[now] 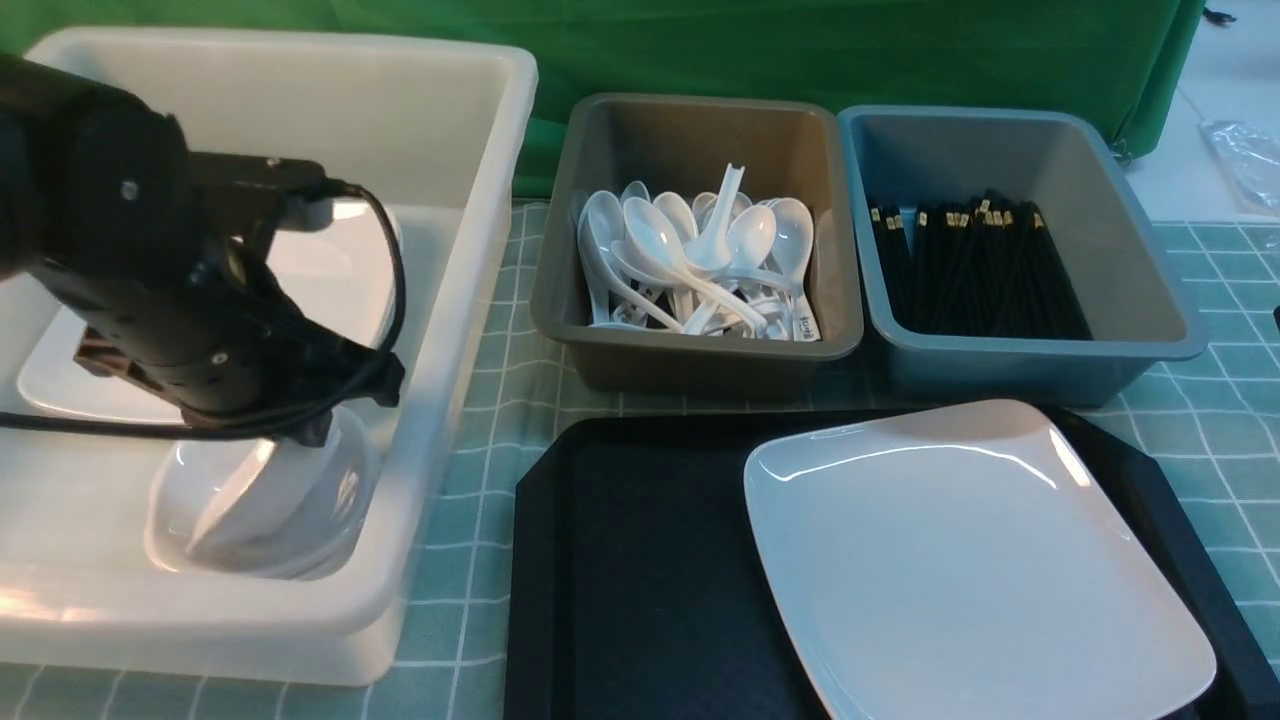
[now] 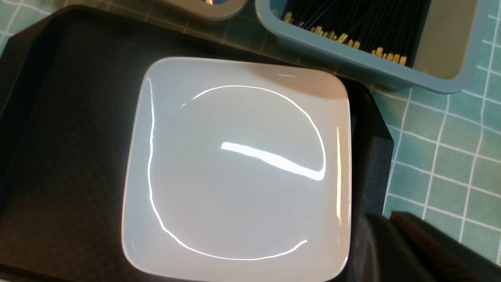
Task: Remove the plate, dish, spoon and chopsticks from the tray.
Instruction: Use the left arm to put the small plate into the large storage box on the left, then use the right arm to grab a plate from the dinner plate
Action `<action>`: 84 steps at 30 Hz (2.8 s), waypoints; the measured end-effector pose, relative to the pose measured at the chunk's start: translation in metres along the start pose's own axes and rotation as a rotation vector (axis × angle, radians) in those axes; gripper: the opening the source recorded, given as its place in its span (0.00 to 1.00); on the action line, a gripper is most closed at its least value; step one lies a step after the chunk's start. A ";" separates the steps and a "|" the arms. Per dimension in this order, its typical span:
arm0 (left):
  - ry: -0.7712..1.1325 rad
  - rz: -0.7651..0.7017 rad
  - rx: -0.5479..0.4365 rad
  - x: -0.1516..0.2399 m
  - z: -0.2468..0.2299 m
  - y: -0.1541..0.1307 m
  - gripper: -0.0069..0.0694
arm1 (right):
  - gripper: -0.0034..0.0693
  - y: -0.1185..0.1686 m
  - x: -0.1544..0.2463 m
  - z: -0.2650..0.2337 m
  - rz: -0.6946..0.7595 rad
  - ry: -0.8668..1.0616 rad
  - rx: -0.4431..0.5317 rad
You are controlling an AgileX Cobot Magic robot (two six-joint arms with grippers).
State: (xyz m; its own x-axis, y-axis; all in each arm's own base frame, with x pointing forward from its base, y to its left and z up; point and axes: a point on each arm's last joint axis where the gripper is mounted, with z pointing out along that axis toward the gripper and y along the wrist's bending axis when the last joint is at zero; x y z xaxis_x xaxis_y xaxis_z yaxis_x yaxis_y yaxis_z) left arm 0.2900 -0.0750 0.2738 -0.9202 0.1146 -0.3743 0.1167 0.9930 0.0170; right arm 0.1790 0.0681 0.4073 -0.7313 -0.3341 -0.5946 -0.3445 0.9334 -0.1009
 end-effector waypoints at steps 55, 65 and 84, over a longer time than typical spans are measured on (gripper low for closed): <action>0.184 0.062 0.521 0.035 0.100 -0.229 0.82 | 0.07 -0.018 0.005 -0.002 0.061 0.046 0.201; 0.144 0.035 0.518 0.032 0.110 -0.231 0.63 | 0.07 -0.018 0.003 -0.002 0.060 0.032 0.198; -0.011 0.164 0.409 -0.017 0.090 -0.215 0.66 | 0.07 -0.018 0.004 -0.002 0.053 0.037 0.196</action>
State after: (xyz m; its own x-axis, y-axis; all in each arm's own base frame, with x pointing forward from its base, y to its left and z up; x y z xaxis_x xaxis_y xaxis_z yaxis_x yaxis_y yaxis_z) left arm 0.3144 -0.2930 0.1935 -0.8734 0.2670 -0.4073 0.4011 0.8687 -0.2907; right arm 0.1812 0.0502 0.4083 -0.7675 -0.2854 -0.5740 -0.1868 0.9562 -0.2255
